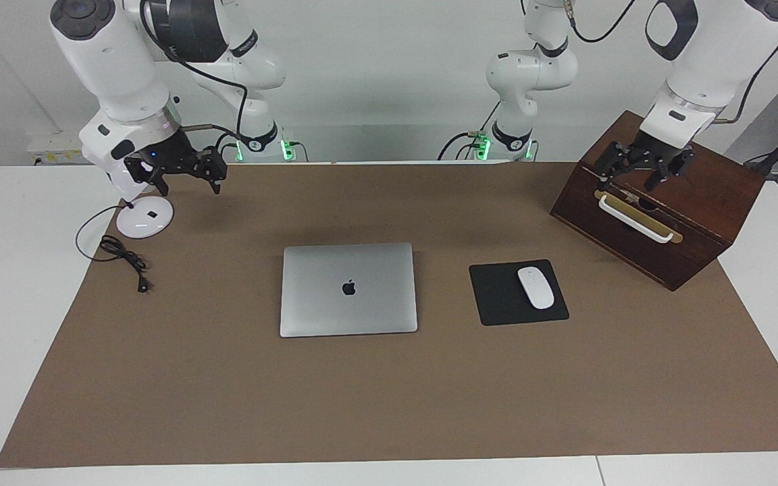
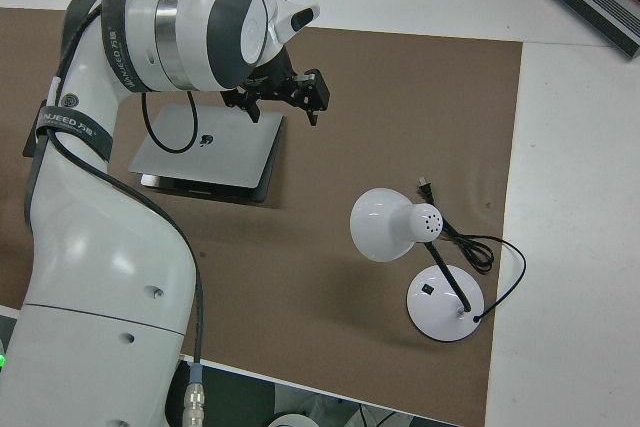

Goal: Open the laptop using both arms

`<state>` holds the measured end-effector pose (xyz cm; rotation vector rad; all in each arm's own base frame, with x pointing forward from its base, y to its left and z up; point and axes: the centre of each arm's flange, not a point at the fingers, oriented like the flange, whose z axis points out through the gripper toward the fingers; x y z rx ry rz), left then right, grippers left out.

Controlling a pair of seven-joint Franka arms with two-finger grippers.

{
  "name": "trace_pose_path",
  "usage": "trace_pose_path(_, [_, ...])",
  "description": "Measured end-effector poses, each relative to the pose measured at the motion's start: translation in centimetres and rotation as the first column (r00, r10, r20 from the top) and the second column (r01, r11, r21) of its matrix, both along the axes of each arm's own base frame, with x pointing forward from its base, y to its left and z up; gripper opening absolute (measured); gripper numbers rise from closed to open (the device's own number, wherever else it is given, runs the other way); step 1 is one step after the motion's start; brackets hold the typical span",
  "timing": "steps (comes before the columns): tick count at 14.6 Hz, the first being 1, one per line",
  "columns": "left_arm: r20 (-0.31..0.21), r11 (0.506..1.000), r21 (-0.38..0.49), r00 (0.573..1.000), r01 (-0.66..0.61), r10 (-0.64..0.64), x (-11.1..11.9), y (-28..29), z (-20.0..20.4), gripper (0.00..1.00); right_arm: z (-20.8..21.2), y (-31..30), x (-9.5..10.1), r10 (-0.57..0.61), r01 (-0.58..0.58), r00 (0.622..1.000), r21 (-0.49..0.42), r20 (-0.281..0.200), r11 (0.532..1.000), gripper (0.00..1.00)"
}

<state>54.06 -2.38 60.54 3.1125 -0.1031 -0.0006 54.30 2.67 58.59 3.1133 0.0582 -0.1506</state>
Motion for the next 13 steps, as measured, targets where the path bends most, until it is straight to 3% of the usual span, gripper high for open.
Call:
trace_pose_path(4, [-0.002,1.0,0.0,1.0,0.0,0.0,0.0,0.0,-0.1,1.0,-0.1,0.2,0.0,-0.001,0.001,1.0,0.015,-0.002,1.0,1.0])
trace_pose_path(5, [-0.001,1.0,0.0,1.0,0.0,0.0,0.0,0.0,-0.1,0.93,-0.1,0.3,0.0,-0.003,0.003,1.0,0.032,-0.002,0.999,1.0])
trace_pose_path(8, [0.005,1.0,0.0,1.0,-0.001,0.001,0.0,0.0,0.0,0.54,-0.2,0.7,0.4,-0.005,0.003,1.0,0.06,0.029,0.998,1.0])
trace_pose_path(13, [0.039,0.995,-0.006,0.994,-0.104,0.104,0.4,0.0,0.3,0.01,-0.4,1.1,0.6,0.023,-0.027,0.999,0.082,0.045,0.996,1.0])
